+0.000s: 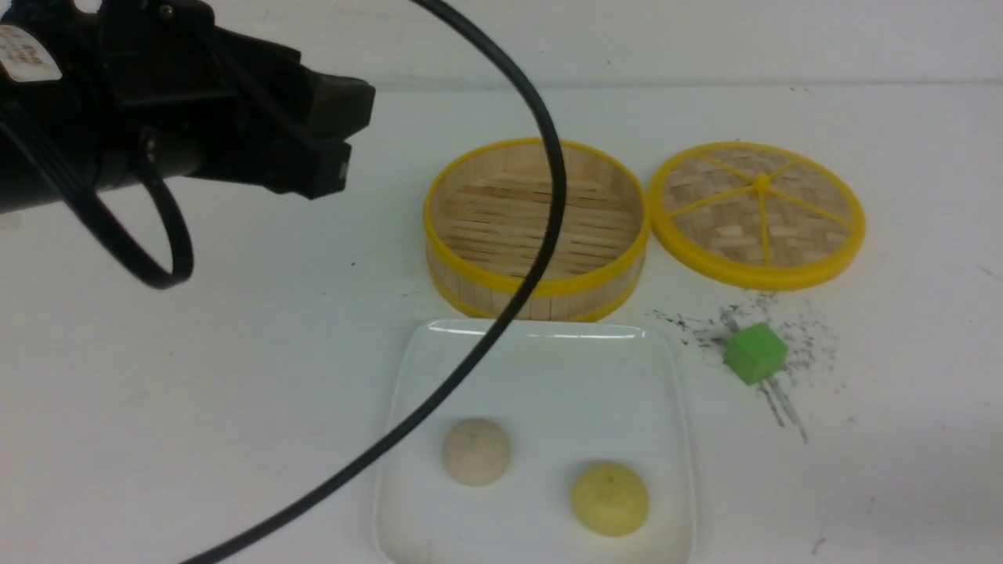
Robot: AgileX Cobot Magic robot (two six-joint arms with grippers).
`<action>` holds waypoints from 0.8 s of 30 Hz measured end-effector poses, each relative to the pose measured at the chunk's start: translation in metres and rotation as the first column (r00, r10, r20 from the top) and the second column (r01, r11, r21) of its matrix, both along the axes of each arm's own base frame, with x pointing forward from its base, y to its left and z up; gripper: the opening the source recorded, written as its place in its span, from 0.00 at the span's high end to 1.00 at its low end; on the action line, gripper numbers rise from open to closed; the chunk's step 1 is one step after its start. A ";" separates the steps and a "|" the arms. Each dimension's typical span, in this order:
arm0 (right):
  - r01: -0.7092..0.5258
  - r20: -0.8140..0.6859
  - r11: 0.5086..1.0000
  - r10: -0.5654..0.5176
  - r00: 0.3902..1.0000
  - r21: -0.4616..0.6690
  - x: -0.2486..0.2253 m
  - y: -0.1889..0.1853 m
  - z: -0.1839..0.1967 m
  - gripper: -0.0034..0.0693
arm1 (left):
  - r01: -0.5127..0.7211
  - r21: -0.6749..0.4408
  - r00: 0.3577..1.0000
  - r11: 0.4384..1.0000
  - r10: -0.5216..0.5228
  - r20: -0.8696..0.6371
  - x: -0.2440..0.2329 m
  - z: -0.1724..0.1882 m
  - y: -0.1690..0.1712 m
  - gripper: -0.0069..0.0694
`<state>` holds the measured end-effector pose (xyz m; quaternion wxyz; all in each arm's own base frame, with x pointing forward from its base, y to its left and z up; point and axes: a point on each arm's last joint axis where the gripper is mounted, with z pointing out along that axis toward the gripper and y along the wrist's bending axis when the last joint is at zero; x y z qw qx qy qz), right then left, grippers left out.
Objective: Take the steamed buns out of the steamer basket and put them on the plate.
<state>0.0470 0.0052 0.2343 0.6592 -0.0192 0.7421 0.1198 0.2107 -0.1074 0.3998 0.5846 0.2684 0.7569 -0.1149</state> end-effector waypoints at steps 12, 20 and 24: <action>-0.086 0.030 0.958 0.081 0.996 0.274 0.007 0.012 -0.028 0.27 | -0.003 -0.016 1.000 1.000 0.003 0.006 0.000 0.001 0.000 0.38; -0.064 0.020 0.996 0.062 0.998 0.068 0.008 0.009 -0.035 0.27 | -0.002 -0.018 1.000 1.000 0.002 0.002 0.000 0.001 0.000 0.40; -0.063 0.005 0.996 0.063 0.998 0.061 0.008 0.009 -0.042 0.27 | -0.002 -0.020 1.000 1.000 0.002 0.001 0.000 0.001 0.000 0.40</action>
